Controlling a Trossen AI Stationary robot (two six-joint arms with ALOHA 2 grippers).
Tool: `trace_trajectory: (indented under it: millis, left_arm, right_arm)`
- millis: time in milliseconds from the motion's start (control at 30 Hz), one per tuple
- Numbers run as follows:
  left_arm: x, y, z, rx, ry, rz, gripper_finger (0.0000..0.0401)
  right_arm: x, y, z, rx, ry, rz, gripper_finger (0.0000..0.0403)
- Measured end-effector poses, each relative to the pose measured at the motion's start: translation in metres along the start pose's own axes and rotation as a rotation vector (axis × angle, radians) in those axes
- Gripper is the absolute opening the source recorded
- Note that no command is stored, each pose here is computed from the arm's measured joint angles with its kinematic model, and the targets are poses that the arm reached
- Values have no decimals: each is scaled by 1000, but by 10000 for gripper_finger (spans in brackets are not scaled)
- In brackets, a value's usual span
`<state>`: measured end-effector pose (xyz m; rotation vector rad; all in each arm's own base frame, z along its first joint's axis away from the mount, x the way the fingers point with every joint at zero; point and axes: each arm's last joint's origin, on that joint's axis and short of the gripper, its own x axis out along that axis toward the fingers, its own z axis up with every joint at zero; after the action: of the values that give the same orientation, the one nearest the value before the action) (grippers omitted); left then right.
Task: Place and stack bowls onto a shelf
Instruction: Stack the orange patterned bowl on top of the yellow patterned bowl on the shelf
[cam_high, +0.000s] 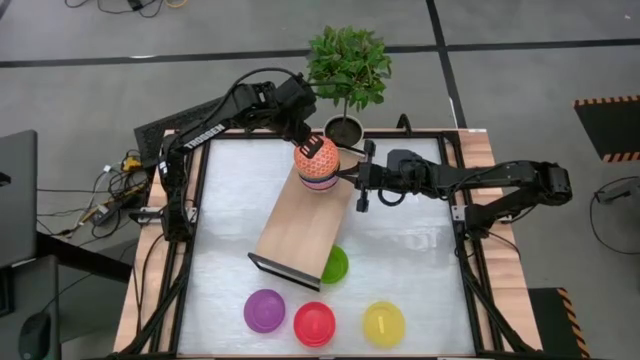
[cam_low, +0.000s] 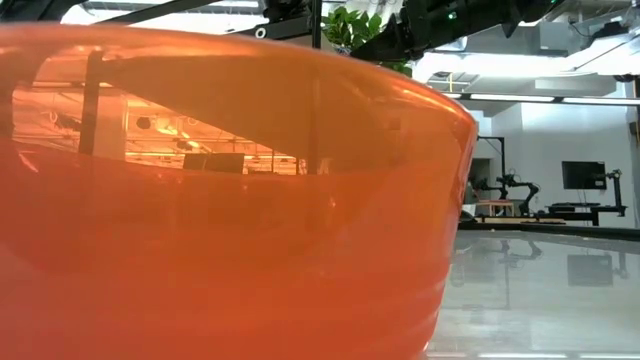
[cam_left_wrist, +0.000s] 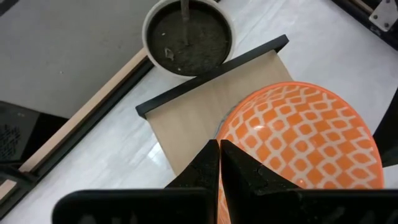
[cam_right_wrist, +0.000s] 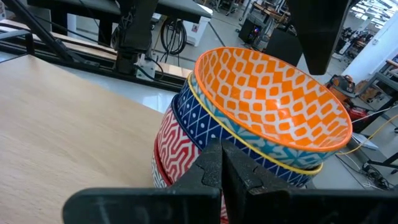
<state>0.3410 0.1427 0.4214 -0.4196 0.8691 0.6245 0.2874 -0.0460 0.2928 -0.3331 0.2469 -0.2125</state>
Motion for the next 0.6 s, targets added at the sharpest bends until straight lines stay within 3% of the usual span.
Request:
trace_trajectory:
  millis: [600]
  left_arm:
    - [2, 0, 0, 0, -2, -1, 0]
  right_arm:
    - [4, 0, -4, -1, 23, -5, 20]
